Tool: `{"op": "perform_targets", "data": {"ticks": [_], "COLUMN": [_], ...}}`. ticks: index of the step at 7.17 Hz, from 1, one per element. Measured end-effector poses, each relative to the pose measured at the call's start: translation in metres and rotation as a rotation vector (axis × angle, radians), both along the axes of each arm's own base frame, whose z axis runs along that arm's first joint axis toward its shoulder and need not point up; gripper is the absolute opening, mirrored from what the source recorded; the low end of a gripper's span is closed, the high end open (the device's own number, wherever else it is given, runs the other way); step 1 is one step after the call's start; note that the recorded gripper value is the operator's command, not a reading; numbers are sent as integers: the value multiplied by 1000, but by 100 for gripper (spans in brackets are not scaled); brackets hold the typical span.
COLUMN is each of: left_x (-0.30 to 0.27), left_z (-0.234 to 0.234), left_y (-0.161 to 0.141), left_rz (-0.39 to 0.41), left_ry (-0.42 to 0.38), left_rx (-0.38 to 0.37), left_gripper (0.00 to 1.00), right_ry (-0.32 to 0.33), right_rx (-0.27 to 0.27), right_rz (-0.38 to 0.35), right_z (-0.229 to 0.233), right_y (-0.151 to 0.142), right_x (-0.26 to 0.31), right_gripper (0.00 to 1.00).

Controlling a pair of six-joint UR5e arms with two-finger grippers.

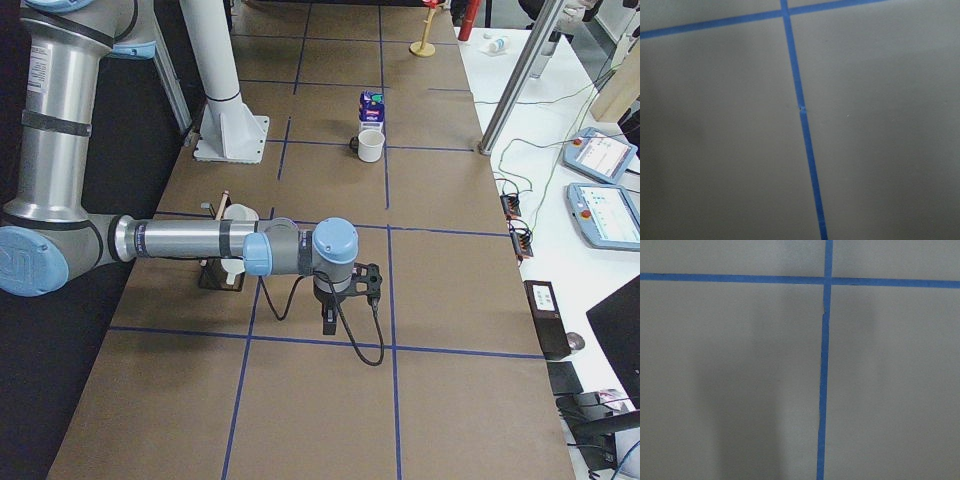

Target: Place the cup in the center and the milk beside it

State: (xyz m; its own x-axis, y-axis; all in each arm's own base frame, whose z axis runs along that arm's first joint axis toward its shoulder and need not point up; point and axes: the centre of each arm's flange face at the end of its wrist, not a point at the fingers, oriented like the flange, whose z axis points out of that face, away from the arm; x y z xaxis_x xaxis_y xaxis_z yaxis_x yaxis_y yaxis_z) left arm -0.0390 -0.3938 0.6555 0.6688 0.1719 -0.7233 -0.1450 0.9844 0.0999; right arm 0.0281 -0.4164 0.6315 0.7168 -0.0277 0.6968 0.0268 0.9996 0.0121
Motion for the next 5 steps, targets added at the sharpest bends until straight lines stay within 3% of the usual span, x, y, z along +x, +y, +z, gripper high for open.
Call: {"op": "perform_targets", "data": {"ticks": [5], "left_x": [-1], "left_z": [-7], "left_y": [-1], "left_rz": [0], "left_ry": [-11], "left_rx": [18], "left_gripper": [100], "right_ry": [-3], "right_rx": [8], "right_rz": [-1], "right_z": [1], "right_y": [0], "right_x": [0], "right_gripper": [100]}}
